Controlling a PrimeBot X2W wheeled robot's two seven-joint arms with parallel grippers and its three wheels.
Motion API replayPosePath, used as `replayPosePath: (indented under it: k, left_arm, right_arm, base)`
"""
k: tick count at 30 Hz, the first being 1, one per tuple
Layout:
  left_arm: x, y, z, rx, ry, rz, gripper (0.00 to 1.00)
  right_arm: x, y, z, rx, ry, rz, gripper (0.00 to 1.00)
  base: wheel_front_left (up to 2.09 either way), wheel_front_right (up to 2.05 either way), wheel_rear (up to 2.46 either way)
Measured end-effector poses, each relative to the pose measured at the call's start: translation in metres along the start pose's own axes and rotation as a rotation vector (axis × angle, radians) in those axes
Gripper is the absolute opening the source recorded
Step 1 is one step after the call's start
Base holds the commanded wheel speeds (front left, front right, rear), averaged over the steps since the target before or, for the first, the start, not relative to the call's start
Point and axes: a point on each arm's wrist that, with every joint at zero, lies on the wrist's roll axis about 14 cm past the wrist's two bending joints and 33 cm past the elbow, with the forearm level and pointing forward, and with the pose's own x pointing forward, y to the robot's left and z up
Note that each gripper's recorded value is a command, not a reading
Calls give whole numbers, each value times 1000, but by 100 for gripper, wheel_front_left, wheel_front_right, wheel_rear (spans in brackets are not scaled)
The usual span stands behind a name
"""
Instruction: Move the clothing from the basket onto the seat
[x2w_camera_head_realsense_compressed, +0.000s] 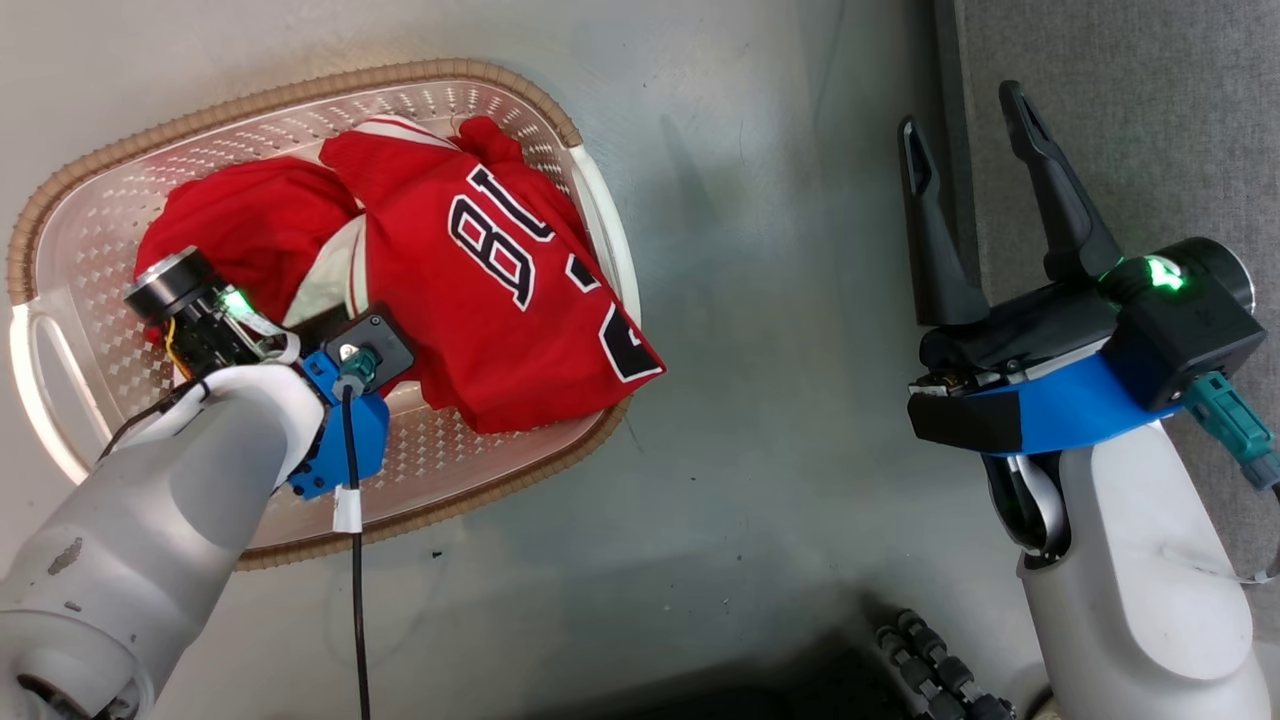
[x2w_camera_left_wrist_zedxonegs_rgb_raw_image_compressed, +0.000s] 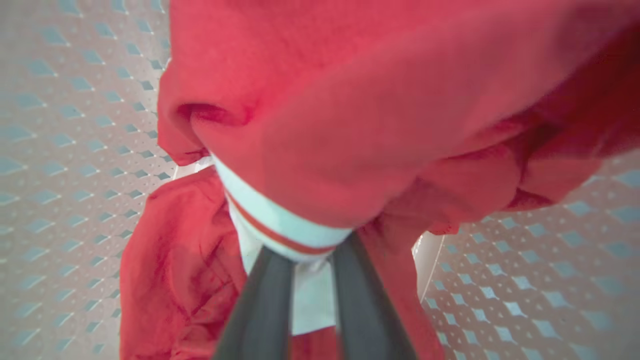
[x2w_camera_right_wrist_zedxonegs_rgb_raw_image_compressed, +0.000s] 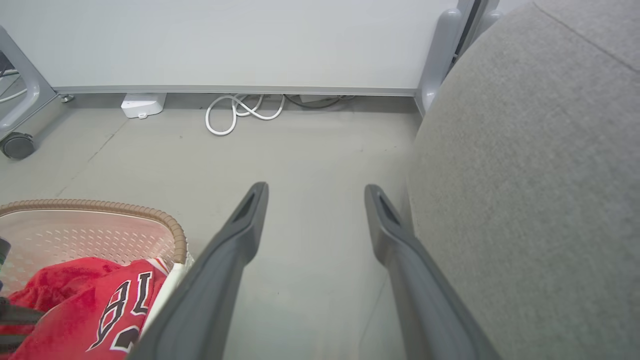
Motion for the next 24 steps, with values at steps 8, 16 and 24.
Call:
replayPosePath:
  k: [8, 16, 24]
  left_arm:
    - [-7, 1, 23, 4, -57, 18, 0]
    - [-30, -4, 62, -34, -169, 59, 0]
    - [-74, 0, 110, -111, -324, 164, 0]
  right_arm:
    - [1, 3, 9, 0, -18, 6, 100]
    - [0, 12, 30, -3, -61, 24, 100]
    - [-9, 24, 58, -3, -108, 46, 100]
  base:
    - [0, 0, 0]
    - [0, 0, 0]
    - [0, 0, 0]
